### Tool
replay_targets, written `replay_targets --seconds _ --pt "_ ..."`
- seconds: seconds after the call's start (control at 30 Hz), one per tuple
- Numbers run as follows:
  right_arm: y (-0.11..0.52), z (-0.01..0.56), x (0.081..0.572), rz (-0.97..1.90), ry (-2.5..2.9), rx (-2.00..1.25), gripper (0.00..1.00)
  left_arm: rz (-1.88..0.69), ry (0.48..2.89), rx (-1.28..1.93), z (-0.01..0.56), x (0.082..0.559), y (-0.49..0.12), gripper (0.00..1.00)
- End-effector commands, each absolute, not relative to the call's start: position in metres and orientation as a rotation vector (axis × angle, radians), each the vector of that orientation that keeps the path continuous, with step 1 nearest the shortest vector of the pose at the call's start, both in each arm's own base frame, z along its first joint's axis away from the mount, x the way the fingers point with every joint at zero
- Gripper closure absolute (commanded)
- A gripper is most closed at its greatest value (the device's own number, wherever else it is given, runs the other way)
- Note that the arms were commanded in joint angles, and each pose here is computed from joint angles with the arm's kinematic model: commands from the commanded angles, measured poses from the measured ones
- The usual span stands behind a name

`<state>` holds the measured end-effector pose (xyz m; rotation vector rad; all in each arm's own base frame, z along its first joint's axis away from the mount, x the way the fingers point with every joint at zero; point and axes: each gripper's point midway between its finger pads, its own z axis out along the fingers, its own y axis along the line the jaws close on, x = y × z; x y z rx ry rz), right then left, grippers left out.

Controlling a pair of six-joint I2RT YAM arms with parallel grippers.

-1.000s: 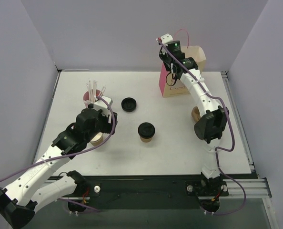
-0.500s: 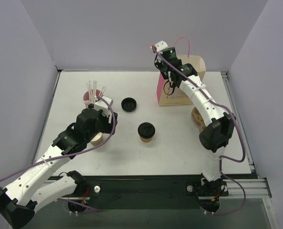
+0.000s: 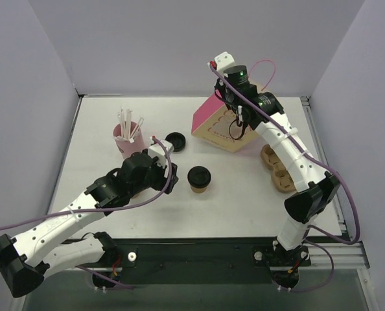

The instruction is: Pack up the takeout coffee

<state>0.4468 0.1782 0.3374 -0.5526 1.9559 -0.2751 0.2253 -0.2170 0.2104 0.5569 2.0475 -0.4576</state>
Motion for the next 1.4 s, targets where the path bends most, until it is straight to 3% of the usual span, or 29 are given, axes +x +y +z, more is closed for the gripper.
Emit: replay_targets --seconds 0.0,0.23,0.67,1.37 --pt "0.16 0.37 0.428 -0.317 1.905 -0.498 1.0 -0.617 1.99 0.472 0.226 0.227 -0.246 0.21" --pt "0.152 0.404 0.41 -0.274 1.846 -0.447 1.0 -0.715 2.009 0.452 0.196 0.22 -0.28 0.3" --pt "0.13 0.447 0.369 -0.209 1.764 -0.363 1.0 -0.656 2.135 0.344 0.116 0.233 -0.291 0.54" --pt "0.107 0.452 0.343 -0.226 1.75 -0.315 1.0 -0.561 2.16 0.298 0.082 0.277 -0.325 0.54"
